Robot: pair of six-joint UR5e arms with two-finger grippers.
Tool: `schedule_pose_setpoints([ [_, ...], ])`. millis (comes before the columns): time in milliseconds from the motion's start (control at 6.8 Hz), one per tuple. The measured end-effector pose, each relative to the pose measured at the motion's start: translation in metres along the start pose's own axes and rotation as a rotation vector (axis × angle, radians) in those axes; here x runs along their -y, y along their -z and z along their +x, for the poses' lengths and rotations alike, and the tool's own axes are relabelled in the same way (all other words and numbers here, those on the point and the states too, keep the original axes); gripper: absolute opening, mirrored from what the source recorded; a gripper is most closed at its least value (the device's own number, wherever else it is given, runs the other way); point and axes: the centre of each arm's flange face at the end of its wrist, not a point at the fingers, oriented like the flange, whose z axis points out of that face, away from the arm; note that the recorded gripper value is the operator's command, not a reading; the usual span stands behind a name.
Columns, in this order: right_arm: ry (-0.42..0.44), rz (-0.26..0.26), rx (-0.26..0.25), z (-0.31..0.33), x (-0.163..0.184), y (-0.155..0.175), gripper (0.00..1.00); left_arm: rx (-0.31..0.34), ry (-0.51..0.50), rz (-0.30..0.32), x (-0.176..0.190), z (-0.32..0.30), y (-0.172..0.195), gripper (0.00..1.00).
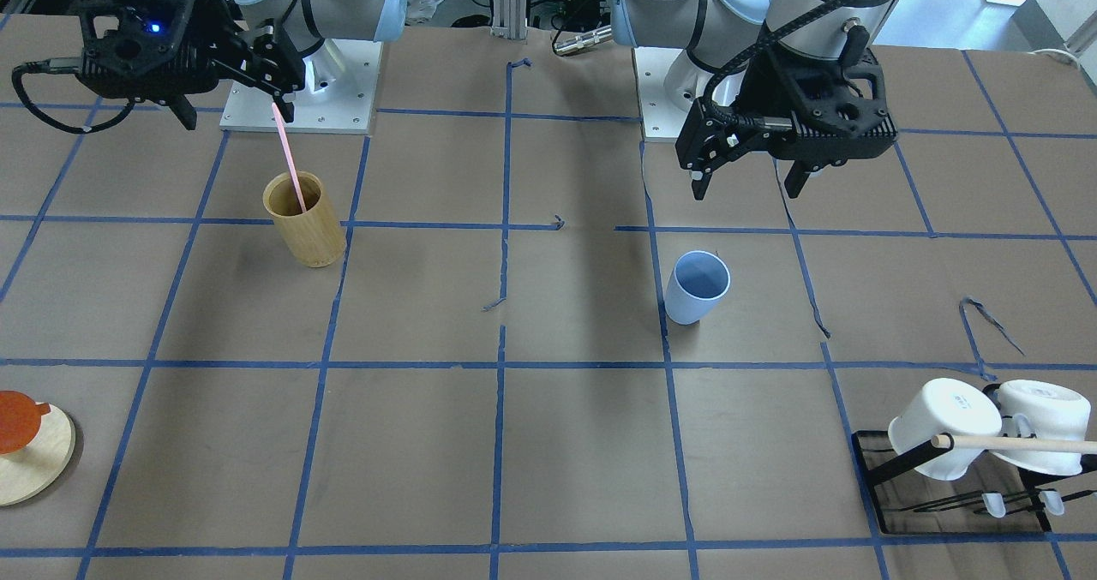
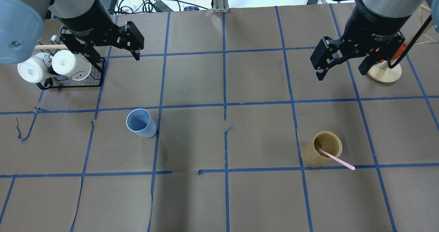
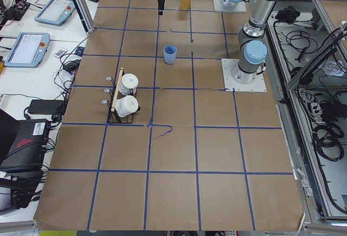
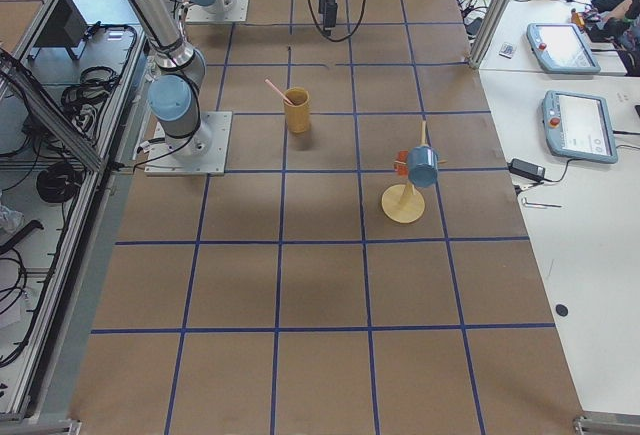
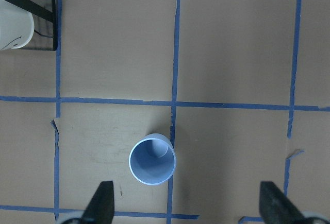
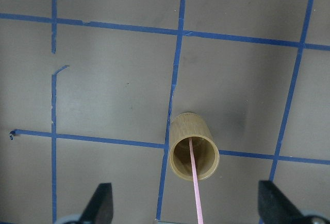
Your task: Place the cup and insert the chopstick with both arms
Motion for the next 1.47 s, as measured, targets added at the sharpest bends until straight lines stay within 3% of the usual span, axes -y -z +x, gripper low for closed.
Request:
schedule_pose_setpoints([
  [294, 0.002, -0.002, 0.000, 0.0000, -0.0007, -0.0004, 1.00, -0.006, -0.002, 0.000, -0.0007, 0.0013, 0.0008, 1.00],
  [735, 0.010, -0.049, 0.009, -0.0002, -0.0037, -0.0067, 1.00, -0.008, -0.003, -0.002, -0.0016, 0.0029, 0.0005, 1.00],
  [1471, 0.009, -0.056, 0.009, -0.0002, -0.0048, -0.0062, 1.00, -0.007, -0.003, -0.005, -0.0017, 0.0030, -0.0010, 1.00],
])
